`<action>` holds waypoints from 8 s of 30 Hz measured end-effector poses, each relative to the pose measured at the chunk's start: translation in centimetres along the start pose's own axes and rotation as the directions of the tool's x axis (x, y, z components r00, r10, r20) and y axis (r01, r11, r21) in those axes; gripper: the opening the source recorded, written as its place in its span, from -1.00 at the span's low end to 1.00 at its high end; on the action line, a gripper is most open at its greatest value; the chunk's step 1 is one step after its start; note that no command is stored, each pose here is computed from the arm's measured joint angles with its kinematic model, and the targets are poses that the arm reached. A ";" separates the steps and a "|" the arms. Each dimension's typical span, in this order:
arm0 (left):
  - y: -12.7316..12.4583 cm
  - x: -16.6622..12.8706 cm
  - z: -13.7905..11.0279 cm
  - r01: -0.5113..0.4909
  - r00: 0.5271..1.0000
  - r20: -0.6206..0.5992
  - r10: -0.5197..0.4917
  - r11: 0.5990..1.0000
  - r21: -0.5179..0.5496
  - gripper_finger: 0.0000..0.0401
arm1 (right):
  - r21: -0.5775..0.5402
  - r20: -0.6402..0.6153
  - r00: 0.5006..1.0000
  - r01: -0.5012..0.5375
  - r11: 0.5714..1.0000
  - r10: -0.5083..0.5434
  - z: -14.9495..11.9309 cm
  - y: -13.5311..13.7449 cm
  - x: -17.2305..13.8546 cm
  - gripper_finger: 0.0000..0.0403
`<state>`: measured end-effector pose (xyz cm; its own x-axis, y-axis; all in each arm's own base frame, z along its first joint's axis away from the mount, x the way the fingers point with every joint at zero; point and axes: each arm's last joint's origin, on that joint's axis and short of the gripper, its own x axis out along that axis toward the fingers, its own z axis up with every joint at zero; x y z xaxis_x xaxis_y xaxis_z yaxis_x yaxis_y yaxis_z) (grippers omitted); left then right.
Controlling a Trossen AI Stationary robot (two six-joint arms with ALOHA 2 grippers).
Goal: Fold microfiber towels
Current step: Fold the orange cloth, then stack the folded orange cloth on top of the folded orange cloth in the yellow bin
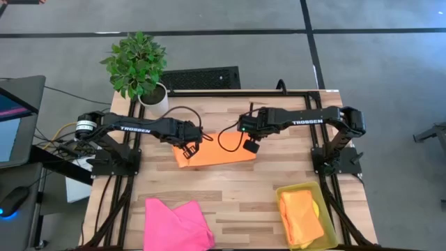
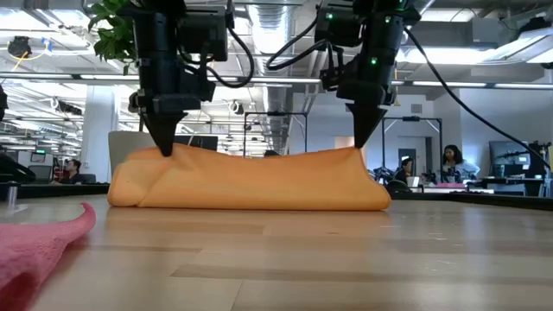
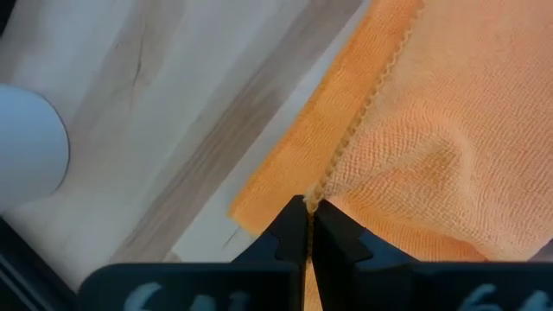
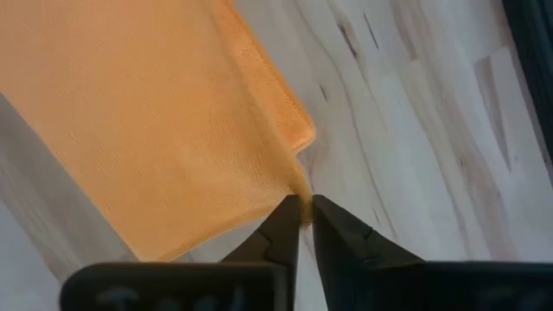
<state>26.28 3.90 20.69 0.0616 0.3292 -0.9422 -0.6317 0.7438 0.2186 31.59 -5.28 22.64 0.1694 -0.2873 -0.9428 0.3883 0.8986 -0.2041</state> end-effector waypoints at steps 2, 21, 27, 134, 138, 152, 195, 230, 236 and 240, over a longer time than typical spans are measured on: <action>0.0 0.0 0.1 0.007 1.000 0.007 -0.007 1.000 -0.001 -0.98 | 0.006 0.000 1.000 0.001 1.000 -0.001 0.0 -0.2 0.0 -0.68; -0.9 -0.2 -0.4 0.169 0.984 -0.085 -0.160 0.978 0.125 -0.29 | 0.035 -0.037 0.987 -0.155 0.987 0.157 -0.2 0.0 -0.3 0.00; -4.2 -1.7 -2.9 0.240 0.971 -0.101 -0.218 0.853 0.463 -0.29 | -0.019 -0.106 0.923 -0.374 0.927 0.370 -0.7 1.5 -0.7 0.02; -12.5 -0.3 16.7 -0.148 0.823 0.406 -0.398 0.540 0.829 -1.00 | -0.053 0.203 0.949 -0.237 0.970 0.242 -8.5 -1.6 -14.0 -0.08; -11.8 -0.2 17.6 -0.154 0.793 0.431 -0.430 0.543 0.825 -1.00 | -0.052 0.226 0.941 -0.245 0.968 0.250 -9.0 -2.0 -14.6 -0.08; -10.5 0.5 19.5 -0.268 0.748 0.541 -0.385 0.570 0.776 -1.00 | -0.081 0.215 0.945 -0.235 0.969 0.247 -9.4 -2.2 -14.7 -0.08; -9.4 3.3 23.0 -0.241 0.826 0.491 -0.277 0.614 0.752 -1.00 | -0.032 0.238 0.939 -0.249 0.968 0.249 -9.2 -2.1 -14.8 -0.08; -2.8 -7.5 20.2 0.134 0.874 0.305 -0.378 0.791 0.597 -0.42 | -0.300 0.155 0.948 -0.224 0.927 0.279 -11.1 1.2 -11.0 -0.08; -1.0 -13.1 17.8 0.116 0.848 0.384 -0.366 0.834 0.539 -0.42 | -0.450 0.256 0.906 -0.198 0.871 0.338 -10.7 3.2 -8.5 -0.08; -0.2 -16.3 15.8 0.113 0.834 0.418 -0.361 0.853 0.509 -0.42 | -0.551 0.235 0.910 -0.165 0.818 0.342 -10.7 4.6 -6.6 -0.08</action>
<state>37.58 7.56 40.06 0.6024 0.2496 -0.7582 -0.1383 0.9681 0.2088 22.59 4.25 25.09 0.4999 -0.0316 -0.8655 -0.2095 0.9652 -0.1562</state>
